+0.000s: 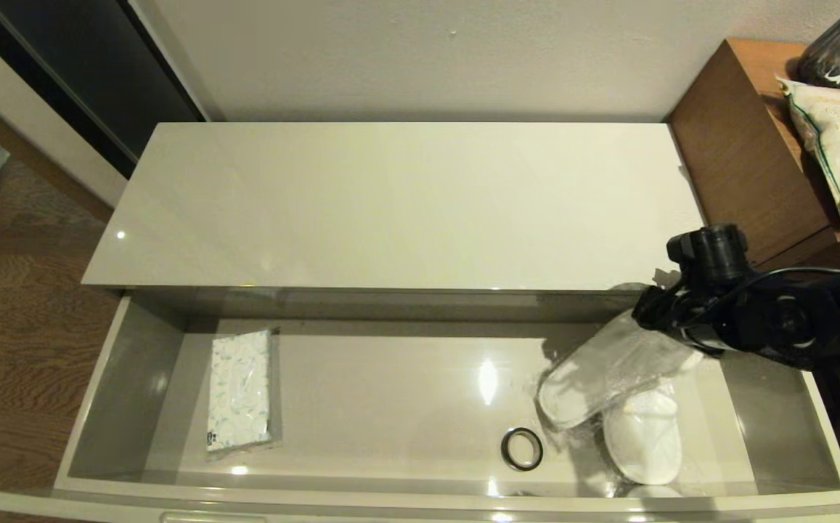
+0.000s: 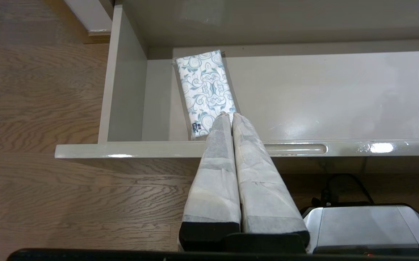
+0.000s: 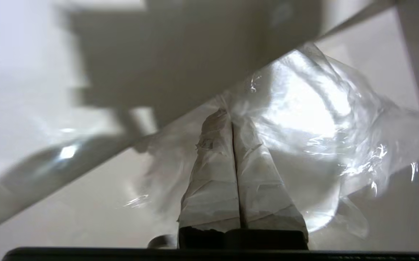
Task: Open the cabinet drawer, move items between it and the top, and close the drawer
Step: Take out the disposable slippers from the drawer
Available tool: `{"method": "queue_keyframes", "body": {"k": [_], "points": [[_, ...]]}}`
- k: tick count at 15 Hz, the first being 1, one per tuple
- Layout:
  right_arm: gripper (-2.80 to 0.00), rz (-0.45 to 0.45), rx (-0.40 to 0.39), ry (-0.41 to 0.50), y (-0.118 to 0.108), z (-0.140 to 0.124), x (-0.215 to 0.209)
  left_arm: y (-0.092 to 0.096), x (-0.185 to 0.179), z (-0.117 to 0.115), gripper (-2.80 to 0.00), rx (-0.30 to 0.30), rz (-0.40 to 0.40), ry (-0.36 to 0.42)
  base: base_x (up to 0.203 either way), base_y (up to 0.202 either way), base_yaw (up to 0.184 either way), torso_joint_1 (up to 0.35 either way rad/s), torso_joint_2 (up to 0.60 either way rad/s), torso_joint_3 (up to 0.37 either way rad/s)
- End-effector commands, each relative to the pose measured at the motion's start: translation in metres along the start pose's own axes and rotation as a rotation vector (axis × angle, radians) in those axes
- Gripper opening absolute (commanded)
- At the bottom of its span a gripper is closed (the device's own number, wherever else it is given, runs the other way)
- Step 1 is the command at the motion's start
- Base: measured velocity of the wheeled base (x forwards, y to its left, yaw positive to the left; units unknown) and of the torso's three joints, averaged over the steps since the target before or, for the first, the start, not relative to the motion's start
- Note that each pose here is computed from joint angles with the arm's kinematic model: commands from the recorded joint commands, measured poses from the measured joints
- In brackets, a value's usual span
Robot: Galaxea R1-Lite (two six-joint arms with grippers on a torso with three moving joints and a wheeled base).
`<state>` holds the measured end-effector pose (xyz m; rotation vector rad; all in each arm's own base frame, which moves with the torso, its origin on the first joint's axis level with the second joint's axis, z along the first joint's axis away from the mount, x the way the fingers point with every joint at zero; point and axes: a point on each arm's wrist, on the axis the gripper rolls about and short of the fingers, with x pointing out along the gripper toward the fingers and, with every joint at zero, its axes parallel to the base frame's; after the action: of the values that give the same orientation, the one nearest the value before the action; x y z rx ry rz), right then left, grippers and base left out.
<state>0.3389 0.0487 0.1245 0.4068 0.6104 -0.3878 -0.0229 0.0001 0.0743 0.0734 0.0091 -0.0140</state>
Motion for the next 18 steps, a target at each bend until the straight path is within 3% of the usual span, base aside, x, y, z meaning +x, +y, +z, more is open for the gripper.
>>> {"method": "queue_keyframes", "body": {"k": [1,7,12,13,18], "points": [[-2.8,0.053,0.028,-0.055,0.001,0.025,-0.044,0.0,0.0,0.0,-2.8,0.001,0.001,0.001,0.0,0.0,0.0,0.0,0.0,0.0],[-2.8,0.086,-0.007,-0.007,-0.008,0.024,-0.096,0.0,0.0,0.0,-2.8,0.0,0.0,0.001,0.0,0.0,0.0,0.0,0.0,0.0],[-2.8,-0.032,-0.075,0.148,-0.024,-0.015,-0.069,0.0,0.0,0.0,-2.8,0.0,0.0,0.003,0.0,0.0,0.0,0.0,0.0,0.0],[0.0,-0.069,-0.085,0.172,-0.027,-0.025,-0.058,0.0,0.0,0.0,-2.8,0.0,0.0,0.002,0.0,0.0,0.0,0.0,0.0,0.0],[0.0,-0.072,-0.047,0.135,-0.038,-0.047,-0.03,0.0,0.0,0.0,-2.8,0.001,0.0,0.002,0.0,0.0,0.0,0.0,0.0,0.0]]}}
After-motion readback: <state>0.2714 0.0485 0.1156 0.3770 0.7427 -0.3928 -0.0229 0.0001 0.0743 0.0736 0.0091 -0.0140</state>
